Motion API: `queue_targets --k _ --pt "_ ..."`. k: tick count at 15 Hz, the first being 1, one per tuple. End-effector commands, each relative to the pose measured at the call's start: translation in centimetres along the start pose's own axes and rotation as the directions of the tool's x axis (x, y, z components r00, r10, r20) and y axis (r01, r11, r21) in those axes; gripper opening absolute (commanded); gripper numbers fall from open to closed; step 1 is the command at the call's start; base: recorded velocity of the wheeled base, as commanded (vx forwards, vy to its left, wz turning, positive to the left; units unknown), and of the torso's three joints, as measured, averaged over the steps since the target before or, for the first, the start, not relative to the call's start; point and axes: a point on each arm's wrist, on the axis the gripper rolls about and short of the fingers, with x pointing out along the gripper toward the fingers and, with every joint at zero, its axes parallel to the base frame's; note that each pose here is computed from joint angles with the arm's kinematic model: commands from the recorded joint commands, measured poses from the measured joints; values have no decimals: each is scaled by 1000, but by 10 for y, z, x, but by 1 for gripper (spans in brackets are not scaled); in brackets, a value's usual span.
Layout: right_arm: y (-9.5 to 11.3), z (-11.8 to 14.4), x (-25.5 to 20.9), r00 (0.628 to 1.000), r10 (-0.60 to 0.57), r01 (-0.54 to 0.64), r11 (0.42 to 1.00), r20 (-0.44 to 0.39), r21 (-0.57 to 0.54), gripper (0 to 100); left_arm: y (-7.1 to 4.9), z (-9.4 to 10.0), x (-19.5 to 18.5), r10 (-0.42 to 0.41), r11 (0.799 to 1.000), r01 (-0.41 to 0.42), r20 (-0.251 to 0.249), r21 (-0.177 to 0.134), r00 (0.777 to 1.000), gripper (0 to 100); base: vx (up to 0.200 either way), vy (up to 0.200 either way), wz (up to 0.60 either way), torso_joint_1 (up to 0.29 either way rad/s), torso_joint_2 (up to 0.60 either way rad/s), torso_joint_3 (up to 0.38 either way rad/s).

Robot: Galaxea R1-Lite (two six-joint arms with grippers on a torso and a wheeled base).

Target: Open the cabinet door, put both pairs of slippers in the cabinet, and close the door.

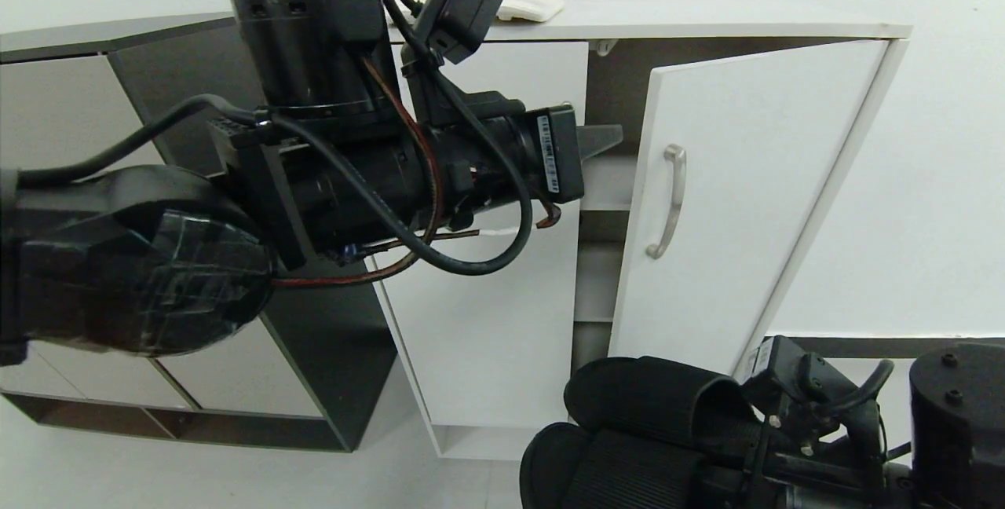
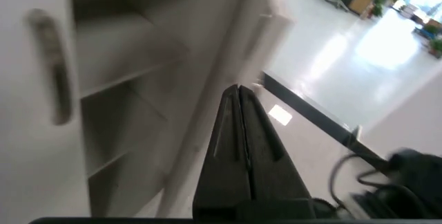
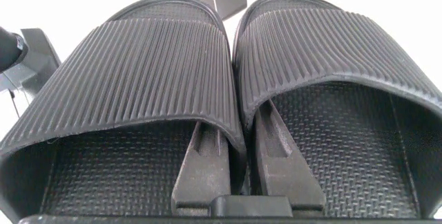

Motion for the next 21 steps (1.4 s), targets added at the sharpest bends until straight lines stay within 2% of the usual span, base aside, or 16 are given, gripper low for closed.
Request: queue_targets --k 1,8,10,13,15,17,18,19,20,21 --pt "0 0 0 1000 1 -1 1000 -1 0 0 21 -6 12 40 999 -40 -12 -4 999 0 0 0 0 0 0 0" --pt "7 -5 1 999 27 -27 1000 -32 -12 0 41 -14 62 42 999 -42 -1 -1 999 0 0 0 0 0 0 0" --pt "8 -6 0 999 18 -20 999 -45 -27 0 43 -15 68 43 999 -43 -8 -3 999 0 0 0 0 0 0 0" --pt "11 -9 0 998 28 -30 999 -55 -37 0 35 -15 69 29 1000 -29 -16 -7 999 0 0 0 0 0 0 0" --pt "15 -10 -1 997 45 -47 998 -56 -44 0 22 -19 68 0 1000 -1 -31 -10 1000 0 -200 0 0 5 2 2" --pt "20 -17 -4 994 70 -75 996 -79 -55 0 0 -31 70 -37 999 36 -62 -19 997 0 -200 0 0 0 2 5" --pt "23 -18 -5 993 85 -90 994 -83 -60 0 -13 -34 72 -67 998 66 -61 -20 996 0 -200 0 0 -2 2 7" --pt "23 -18 -5 993 85 -90 994 -83 -60 0 -13 -34 72 -67 998 66 -61 -20 996 0 -200 0 0 -2 -2 7" --pt "27 -18 -9 992 101 -106 992 -74 -66 0 -40 -42 78 -140 990 138 -69 -25 988 0 -200 0 0 -2 2 2" --pt "26 -18 -10 992 100 -105 992 -72 -66 0 -46 -45 80 -153 988 151 -74 -24 985 0 -200 0 0 2 2 -2"
